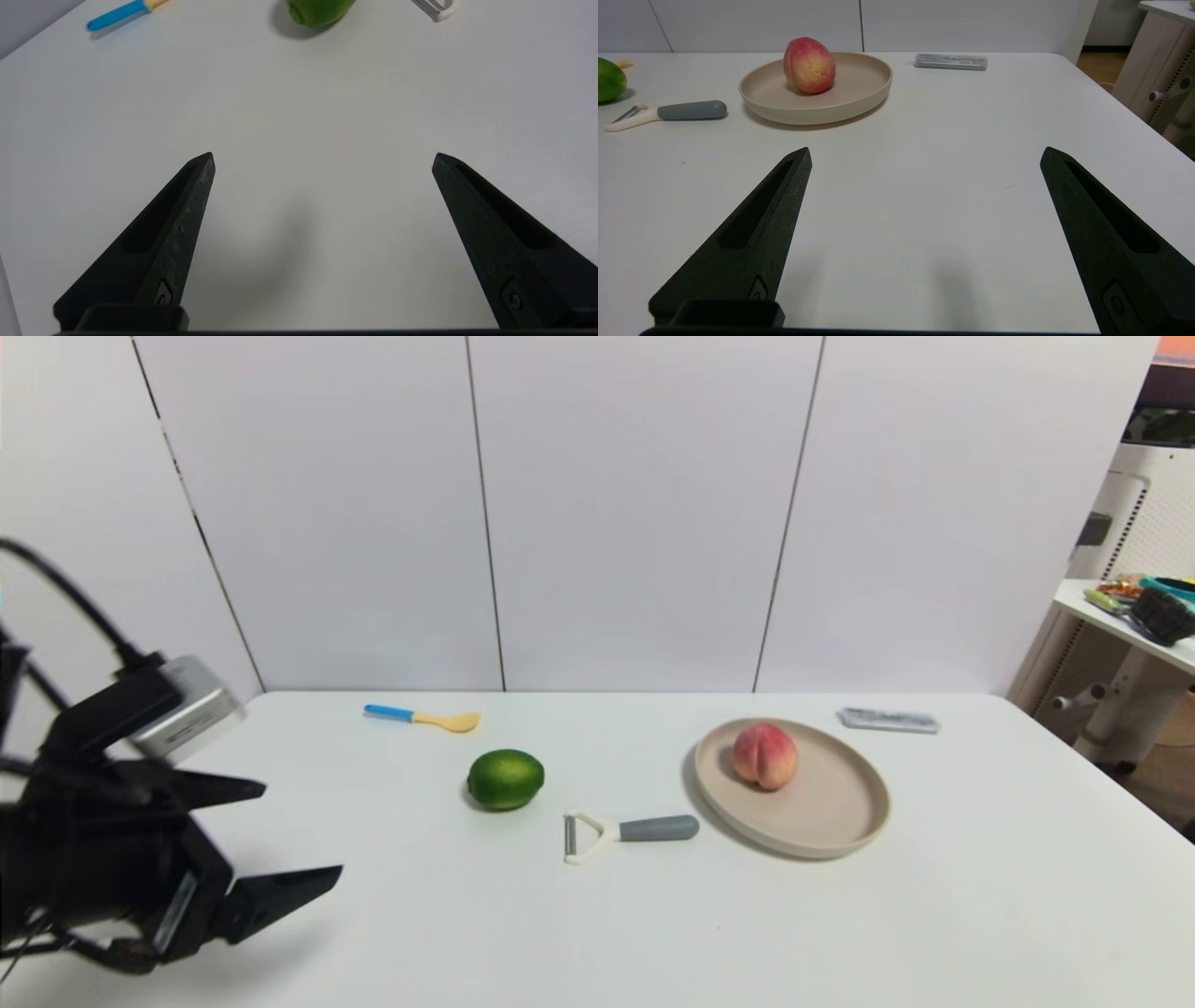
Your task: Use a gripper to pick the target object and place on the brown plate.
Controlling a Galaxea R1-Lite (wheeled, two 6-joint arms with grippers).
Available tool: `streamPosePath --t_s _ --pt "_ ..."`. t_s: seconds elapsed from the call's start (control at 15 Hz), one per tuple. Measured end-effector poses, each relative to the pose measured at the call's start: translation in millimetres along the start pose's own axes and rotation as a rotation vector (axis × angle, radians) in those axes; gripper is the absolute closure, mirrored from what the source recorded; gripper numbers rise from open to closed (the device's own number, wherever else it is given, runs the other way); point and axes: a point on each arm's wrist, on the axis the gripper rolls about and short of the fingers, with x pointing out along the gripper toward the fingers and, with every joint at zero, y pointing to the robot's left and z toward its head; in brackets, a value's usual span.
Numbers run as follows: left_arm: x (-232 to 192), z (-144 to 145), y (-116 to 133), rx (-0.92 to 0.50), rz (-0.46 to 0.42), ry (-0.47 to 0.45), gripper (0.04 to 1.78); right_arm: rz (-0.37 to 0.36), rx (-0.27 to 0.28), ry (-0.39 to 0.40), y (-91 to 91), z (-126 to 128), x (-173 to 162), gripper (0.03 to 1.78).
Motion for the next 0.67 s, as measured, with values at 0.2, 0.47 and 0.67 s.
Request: streamPosePath --t_s 0.2,0.47,0.67 --pt "-35 -56 -17 -0.082 0.114 -0.195 0.13 0.0 0.0 0.0 0.0 0 0 0.12" --pt "-52 -130 -43 -0.139 0.247 -0.371 0.13 0.0 0.0 0.0 0.0 0 0 0.12" --pt "-53 -162 -56 -0.159 0.339 -0.426 0.13 0.0 0.0 0.0 0.0 0 0 0.12"
